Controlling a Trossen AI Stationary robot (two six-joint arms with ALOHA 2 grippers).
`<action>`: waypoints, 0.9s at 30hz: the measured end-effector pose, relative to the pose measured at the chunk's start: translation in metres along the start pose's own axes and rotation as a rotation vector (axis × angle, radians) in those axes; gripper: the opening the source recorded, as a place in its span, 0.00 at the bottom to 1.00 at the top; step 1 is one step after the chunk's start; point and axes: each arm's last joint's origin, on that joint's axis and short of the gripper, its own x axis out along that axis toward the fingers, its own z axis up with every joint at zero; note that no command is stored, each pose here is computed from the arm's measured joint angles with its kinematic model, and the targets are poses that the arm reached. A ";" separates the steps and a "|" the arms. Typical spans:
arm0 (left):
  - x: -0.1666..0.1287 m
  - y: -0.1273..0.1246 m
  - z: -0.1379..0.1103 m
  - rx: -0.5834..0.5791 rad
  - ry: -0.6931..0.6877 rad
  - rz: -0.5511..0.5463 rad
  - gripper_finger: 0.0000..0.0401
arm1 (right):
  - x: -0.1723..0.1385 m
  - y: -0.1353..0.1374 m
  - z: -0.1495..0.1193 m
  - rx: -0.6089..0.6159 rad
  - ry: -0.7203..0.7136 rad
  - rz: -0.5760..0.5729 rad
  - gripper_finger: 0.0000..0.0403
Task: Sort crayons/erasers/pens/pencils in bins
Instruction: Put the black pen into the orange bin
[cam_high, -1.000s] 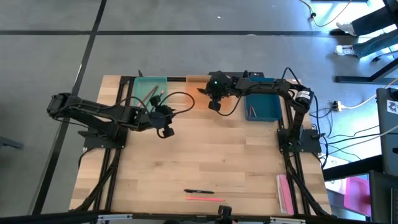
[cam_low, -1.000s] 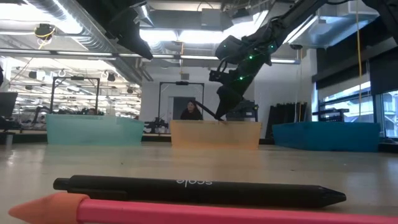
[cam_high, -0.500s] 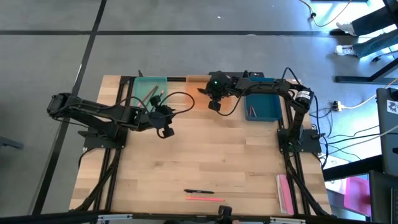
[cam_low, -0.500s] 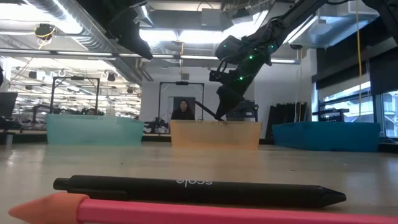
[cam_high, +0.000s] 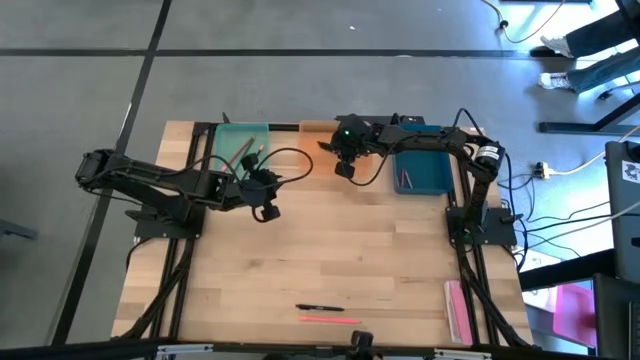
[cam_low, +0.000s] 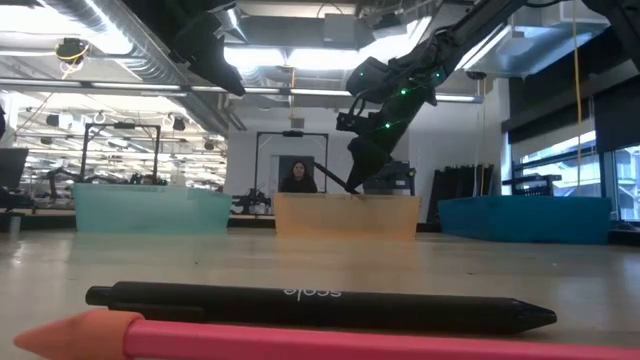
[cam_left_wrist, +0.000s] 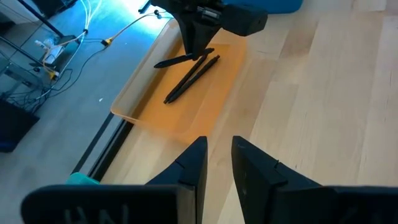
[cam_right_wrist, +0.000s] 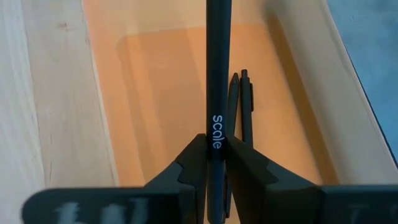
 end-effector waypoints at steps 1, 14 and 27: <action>0.000 0.000 0.000 0.000 0.000 0.000 0.16 | 0.000 0.000 0.000 0.001 0.001 0.002 0.16; 0.000 0.000 0.000 0.000 0.000 0.000 0.16 | 0.000 0.000 0.000 0.027 0.001 0.001 0.17; 0.001 0.001 -0.002 -0.010 0.022 -0.009 0.16 | -0.012 -0.001 0.009 0.037 0.034 0.013 0.27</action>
